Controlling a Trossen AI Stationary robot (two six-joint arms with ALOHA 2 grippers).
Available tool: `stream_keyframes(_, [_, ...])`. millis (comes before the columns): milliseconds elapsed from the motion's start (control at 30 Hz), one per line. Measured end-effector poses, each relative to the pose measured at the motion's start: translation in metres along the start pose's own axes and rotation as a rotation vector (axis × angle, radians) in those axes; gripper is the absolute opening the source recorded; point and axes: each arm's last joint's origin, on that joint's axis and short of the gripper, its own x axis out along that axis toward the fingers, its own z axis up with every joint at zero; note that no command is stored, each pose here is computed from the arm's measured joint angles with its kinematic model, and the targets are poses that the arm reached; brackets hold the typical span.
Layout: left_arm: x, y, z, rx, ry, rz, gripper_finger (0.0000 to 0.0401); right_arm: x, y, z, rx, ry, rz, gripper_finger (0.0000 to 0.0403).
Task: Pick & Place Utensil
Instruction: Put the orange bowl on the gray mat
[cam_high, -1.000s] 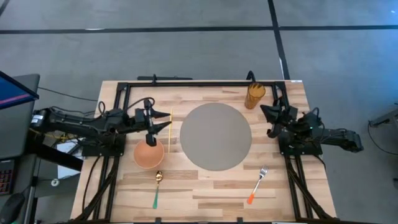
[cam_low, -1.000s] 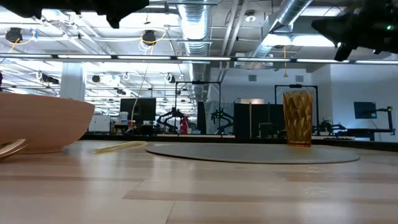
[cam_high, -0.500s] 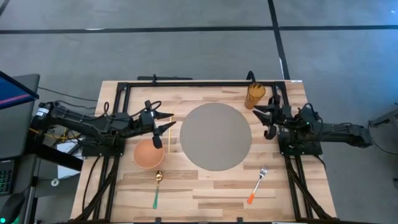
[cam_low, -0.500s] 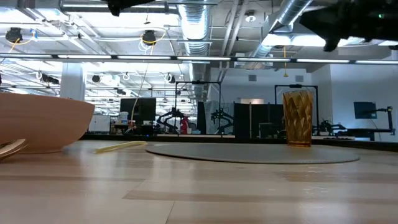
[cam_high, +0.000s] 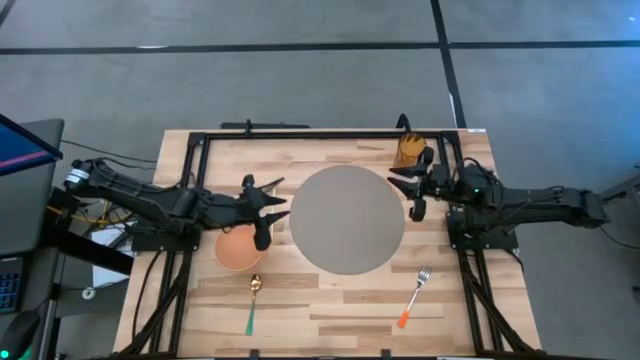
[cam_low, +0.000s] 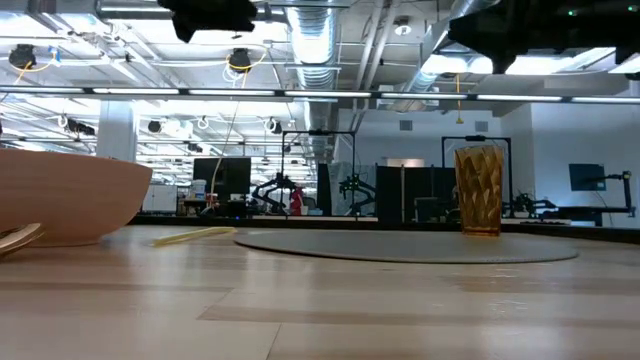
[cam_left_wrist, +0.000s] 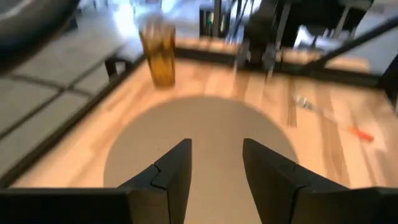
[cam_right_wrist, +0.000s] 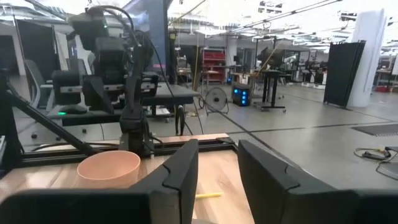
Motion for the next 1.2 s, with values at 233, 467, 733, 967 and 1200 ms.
stream_keyframes(233, [0.005,-0.012,0.009,0.017,0.254,0.046,0.0145,0.003,0.002,0.009,0.008,-0.016,0.014,0.0108])
stream_keyframes(467, [0.013,-0.027,0.008,-0.128,0.459,-0.010,0.0145,0.003,0.002,0.010,0.009,-0.022,0.011,0.0108])
stream_keyframes(733, [0.016,-0.033,-0.021,-0.409,0.842,0.029,0.0145,0.003,0.002,0.011,0.009,-0.027,0.008,0.0107])
stream_keyframes(967, [0.019,-0.034,-0.028,-0.419,0.912,0.061,0.0145,0.003,0.002,0.010,0.008,-0.022,0.010,0.0107])
stream_keyframes(1200, [0.019,-0.033,-0.029,-0.460,0.909,0.083,0.0145,0.006,0.003,0.007,-0.011,0.002,0.011,0.0107])
